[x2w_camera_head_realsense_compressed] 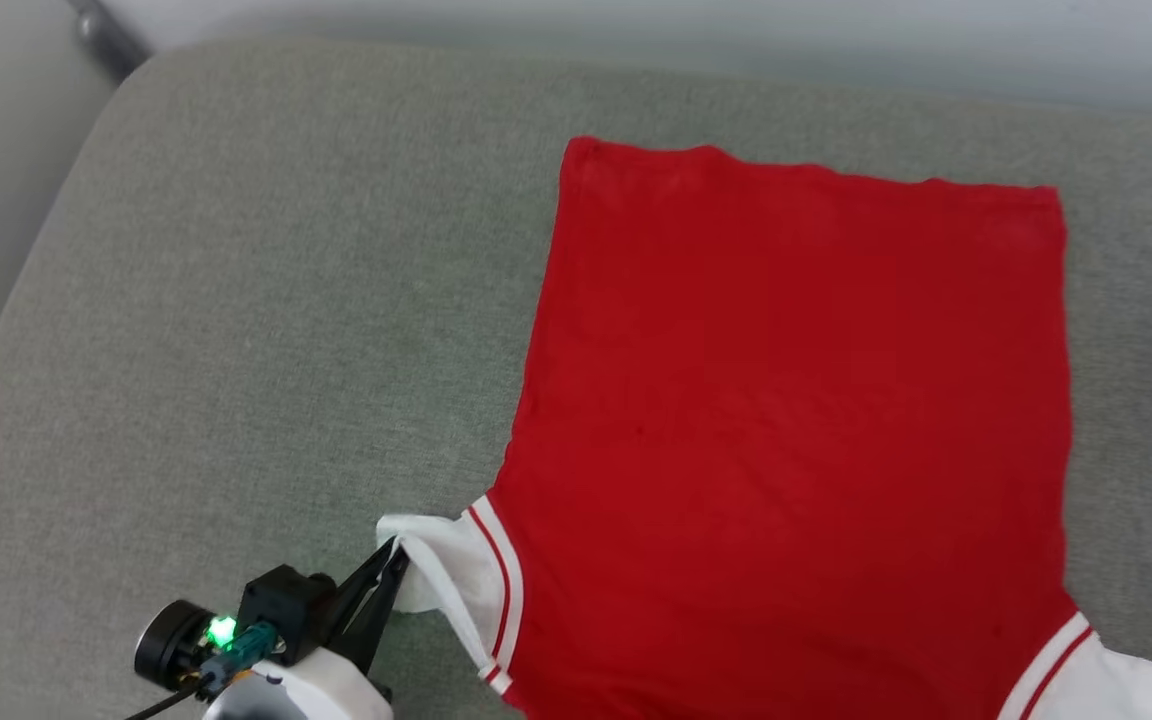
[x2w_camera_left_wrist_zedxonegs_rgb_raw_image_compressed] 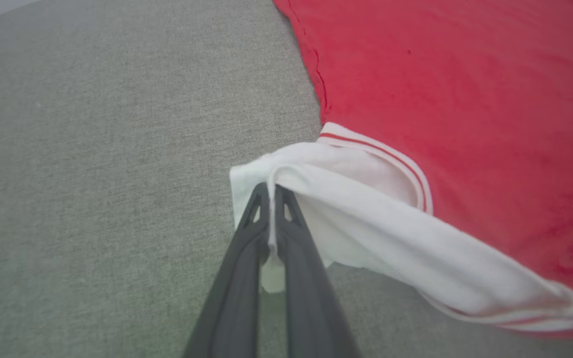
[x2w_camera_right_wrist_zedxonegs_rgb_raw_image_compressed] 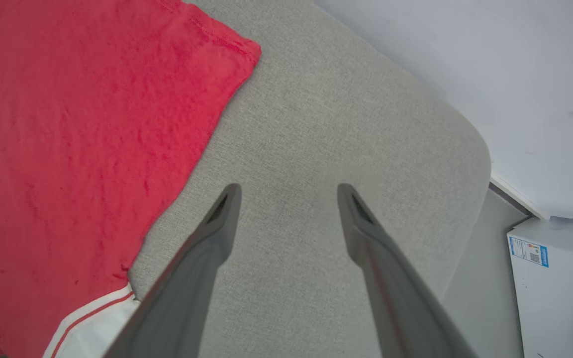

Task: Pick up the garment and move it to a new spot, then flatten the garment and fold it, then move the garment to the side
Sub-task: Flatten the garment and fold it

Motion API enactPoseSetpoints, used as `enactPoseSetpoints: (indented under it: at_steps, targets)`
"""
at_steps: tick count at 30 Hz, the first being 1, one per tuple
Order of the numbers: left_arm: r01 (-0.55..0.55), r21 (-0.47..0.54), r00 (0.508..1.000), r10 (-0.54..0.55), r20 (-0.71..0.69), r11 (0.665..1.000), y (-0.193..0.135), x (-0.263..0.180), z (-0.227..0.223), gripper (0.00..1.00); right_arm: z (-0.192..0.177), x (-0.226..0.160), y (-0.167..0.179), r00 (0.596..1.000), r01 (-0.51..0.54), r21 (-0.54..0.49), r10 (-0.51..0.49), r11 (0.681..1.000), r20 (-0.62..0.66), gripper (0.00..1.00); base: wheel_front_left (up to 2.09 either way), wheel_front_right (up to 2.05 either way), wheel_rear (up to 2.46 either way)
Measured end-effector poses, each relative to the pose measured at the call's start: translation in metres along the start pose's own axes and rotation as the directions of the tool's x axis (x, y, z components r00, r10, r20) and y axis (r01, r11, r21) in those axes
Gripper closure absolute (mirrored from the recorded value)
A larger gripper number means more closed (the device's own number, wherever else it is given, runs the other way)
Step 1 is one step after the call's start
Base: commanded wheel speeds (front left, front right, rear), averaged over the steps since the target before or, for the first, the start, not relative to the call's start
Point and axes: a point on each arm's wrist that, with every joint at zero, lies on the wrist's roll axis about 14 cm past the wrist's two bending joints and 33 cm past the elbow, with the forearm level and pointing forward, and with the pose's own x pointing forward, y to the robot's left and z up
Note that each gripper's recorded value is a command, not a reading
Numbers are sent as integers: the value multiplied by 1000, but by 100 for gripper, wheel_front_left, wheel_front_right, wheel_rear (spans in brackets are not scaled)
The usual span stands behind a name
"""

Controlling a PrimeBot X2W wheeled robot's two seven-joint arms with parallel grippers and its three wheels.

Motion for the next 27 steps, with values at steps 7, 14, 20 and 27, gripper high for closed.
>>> enactPoseSetpoints:
  at_steps: [7, 14, 20, 27]
  targets:
    - [-7, -10, 1000, 7, -25, 1000, -3, 18, -6, 100, 24, 71, 5, 990, -26, -29, 21, 999, -139, 0, 0, 0, 0]
    - [-34, -17, 998, 33, -62, 999, 3, 28, -16, 100, 16, 147, 21, 969, -84, -5, 81, 996, -234, 0, 0, 0, 0]
    - [-51, -11, 995, 50, -82, 999, 8, 35, -21, 100, -2, 197, 50, 943, -170, 2, 163, 985, -291, 0, 0, 0, 0]
    - [-50, 6, 995, 51, -89, 999, 9, 39, -21, 100, -6, 210, 59, 940, -202, 7, 196, 979, -278, 100, 0, 0, 0]
